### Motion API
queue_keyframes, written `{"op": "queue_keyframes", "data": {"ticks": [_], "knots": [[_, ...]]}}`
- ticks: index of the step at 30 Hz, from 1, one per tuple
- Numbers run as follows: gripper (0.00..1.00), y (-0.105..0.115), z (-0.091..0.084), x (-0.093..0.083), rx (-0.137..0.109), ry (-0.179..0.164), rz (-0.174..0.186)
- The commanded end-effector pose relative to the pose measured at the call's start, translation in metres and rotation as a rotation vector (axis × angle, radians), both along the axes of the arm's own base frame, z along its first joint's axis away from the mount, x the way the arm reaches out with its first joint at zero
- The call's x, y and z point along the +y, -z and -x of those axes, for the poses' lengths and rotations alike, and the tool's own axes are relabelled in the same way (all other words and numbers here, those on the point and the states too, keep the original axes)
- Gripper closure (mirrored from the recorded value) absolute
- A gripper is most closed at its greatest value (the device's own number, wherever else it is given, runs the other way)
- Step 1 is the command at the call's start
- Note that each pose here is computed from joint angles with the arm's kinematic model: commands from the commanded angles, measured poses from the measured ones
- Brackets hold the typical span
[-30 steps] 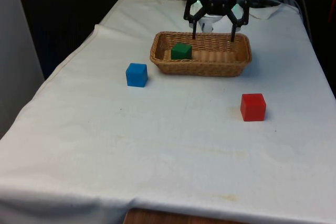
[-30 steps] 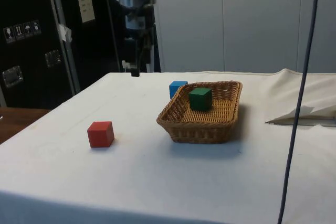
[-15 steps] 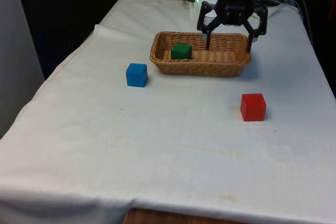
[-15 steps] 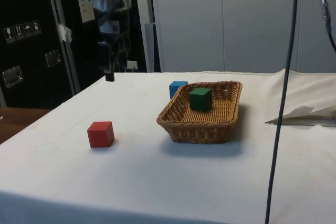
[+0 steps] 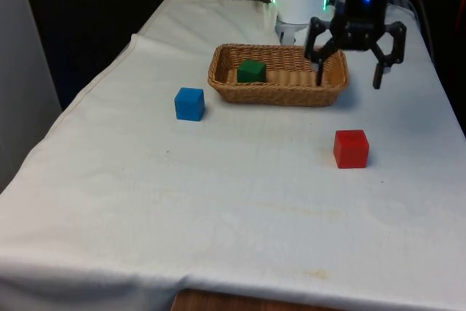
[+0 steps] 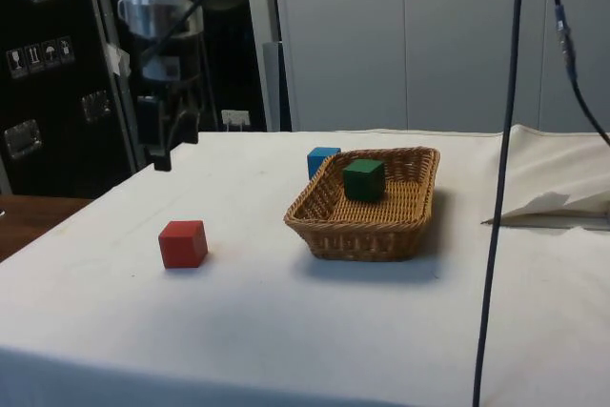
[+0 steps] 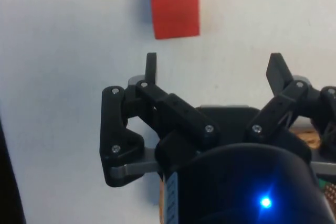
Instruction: Pick up exactly two blocks and place them into the basket.
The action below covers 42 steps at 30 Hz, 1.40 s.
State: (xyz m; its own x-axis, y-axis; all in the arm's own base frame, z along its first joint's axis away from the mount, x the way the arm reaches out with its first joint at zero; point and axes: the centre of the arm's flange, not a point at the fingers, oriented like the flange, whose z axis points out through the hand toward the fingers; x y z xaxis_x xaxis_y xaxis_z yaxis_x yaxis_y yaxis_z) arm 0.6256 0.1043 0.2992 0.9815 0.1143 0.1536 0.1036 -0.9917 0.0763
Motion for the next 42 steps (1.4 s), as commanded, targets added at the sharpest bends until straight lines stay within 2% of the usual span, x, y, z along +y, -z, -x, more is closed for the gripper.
{"op": "queue_keyframes", "data": {"ticks": [1,5,6,8,14,16,18,24,27,33,35,42], "knots": [[0.00,0.006,-0.002,0.009,0.007,0.000,0.002],[0.00,0.016,-0.006,0.023,0.011,-0.004,-0.003],[0.00,0.013,-0.004,0.019,0.009,-0.006,-0.005],[0.00,0.024,-0.009,0.034,0.014,-0.008,-0.009],[0.00,0.045,-0.016,0.049,0.028,-0.018,-0.021],[0.00,0.046,-0.016,0.048,0.031,-0.019,-0.009],[0.00,0.054,-0.017,0.047,0.035,-0.026,-0.017],[0.00,0.071,-0.019,0.032,0.055,-0.048,0.015],[0.00,0.074,-0.018,0.031,0.059,-0.055,0.021],[0.00,0.090,-0.022,0.033,0.072,-0.083,0.044],[0.00,0.090,-0.021,0.031,0.073,-0.078,0.043],[0.00,0.101,-0.026,0.045,0.074,-0.092,0.038]]}}
